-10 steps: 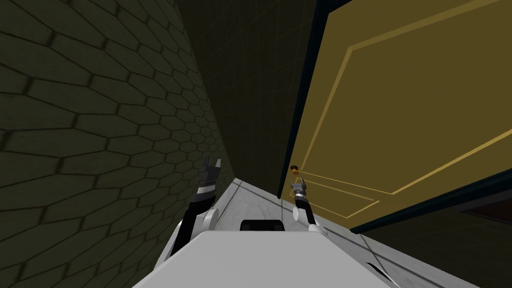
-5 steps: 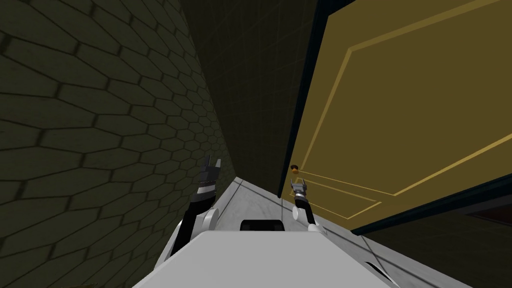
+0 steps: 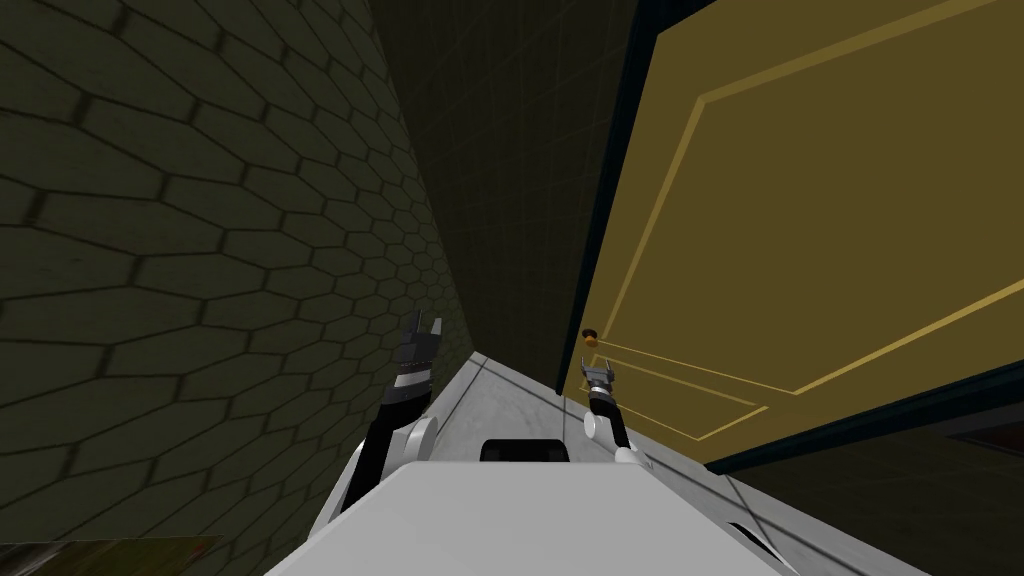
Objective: Pull the door open
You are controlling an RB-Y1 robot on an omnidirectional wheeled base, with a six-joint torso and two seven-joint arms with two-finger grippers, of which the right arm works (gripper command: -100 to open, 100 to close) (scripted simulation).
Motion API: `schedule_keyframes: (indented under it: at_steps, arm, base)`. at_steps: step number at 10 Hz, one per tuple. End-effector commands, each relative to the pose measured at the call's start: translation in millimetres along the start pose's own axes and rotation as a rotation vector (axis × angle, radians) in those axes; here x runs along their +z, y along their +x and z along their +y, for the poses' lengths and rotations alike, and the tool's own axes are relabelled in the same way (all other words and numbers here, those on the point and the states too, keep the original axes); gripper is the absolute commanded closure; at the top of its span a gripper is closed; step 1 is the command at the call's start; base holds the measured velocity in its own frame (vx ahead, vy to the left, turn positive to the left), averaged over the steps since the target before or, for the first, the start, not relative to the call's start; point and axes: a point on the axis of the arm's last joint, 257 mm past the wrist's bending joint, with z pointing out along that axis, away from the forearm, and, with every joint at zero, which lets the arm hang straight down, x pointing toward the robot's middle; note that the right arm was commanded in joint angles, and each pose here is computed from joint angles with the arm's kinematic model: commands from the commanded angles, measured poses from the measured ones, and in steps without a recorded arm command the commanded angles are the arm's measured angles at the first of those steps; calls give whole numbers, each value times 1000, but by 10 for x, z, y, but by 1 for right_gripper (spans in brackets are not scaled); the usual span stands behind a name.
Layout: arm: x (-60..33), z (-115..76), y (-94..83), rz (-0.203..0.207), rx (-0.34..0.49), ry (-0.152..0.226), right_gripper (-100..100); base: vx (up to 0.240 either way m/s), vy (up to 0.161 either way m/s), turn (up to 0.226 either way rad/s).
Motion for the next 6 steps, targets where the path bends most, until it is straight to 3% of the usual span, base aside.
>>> schedule_keyframes:
  at_steps: [1, 6]
  arm:
    - [-1, 4, -10, -6, 61, -6, -100]
    - [-3, 15, -39, -21, 216, -22, -100]
  base:
    - [-27, -11, 45]
    - [-34, -13, 41]
